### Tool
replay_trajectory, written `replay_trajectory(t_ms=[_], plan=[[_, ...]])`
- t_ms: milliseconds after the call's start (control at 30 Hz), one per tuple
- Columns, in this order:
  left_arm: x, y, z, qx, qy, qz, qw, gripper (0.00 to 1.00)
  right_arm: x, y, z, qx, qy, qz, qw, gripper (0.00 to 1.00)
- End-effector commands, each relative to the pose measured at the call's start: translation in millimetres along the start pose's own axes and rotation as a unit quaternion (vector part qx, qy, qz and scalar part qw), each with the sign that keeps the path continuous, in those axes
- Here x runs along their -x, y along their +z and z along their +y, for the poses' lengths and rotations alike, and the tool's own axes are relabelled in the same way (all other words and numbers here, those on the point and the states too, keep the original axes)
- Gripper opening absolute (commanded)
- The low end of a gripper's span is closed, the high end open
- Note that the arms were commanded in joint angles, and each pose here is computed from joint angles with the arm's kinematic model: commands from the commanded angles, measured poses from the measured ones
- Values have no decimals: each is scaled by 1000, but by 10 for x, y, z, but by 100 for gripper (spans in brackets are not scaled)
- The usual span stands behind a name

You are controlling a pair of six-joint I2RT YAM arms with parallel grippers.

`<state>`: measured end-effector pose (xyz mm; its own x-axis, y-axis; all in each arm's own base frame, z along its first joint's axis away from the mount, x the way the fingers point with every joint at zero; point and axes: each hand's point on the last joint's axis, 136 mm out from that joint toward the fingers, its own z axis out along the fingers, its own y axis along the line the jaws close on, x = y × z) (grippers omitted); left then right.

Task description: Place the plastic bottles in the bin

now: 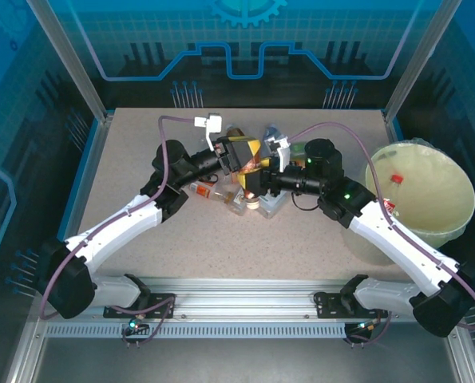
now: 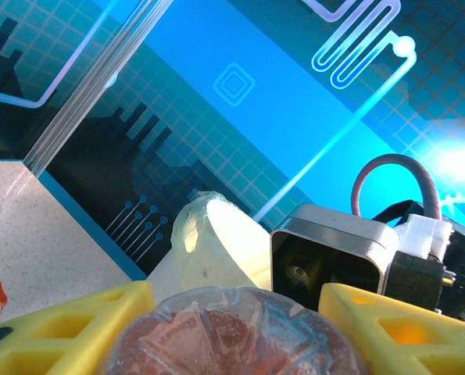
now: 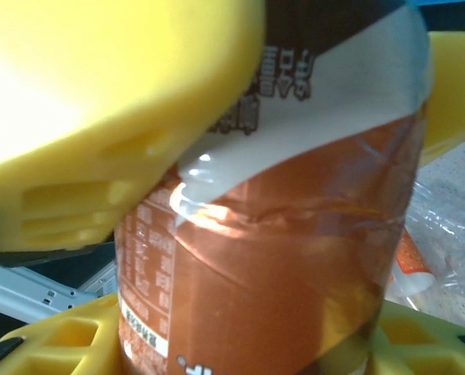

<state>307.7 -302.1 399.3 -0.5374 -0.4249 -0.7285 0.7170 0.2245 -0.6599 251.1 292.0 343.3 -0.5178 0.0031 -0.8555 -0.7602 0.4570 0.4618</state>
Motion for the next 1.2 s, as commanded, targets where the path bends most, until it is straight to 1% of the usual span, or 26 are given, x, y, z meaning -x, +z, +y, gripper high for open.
replay_trajectory(t_ms=[0,33,67,133,267,367,467,533,633,900,1067,1167], plan=[[-11,-17,148,44,15,-1,999,78,38,-157,-296,-110,-8,-5,994,45],[-4,-36,193,59,18,-5,998,87,14,-214,-390,-142,-8,-1,990,44],[12,-62,219,70,25,-9,997,93,0,-271,-469,-168,-11,2,986,44],[36,-114,245,86,35,-19,995,99,-6,-387,-568,-206,-17,2,978,43],[90,-233,346,125,45,-44,990,99,34,-654,-662,-261,-38,-9,965,43],[113,-357,540,180,43,-65,981,99,125,-924,-713,-310,-56,-30,949,43],[122,-528,789,251,35,-88,963,99,229,-1221,-745,-357,-74,-56,930,43],[141,-660,942,300,30,-102,948,99,314,-1444,-753,-388,-87,-79,914,43],[114,-795,1089,347,31,-103,932,99,425,-1757,-766,-430,-99,-110,891,42],[-5,-1042,1323,410,31,-103,906,99,604,-2396,-829,-508,-99,-162,840,42],[-29,-1164,1419,441,26,-103,891,99,641,-2821,-974,-574,-82,-190,792,42],[-39,-1217,1466,453,21,-102,885,99,568,-3106,-1115,-628,-56,-179,755,41]])
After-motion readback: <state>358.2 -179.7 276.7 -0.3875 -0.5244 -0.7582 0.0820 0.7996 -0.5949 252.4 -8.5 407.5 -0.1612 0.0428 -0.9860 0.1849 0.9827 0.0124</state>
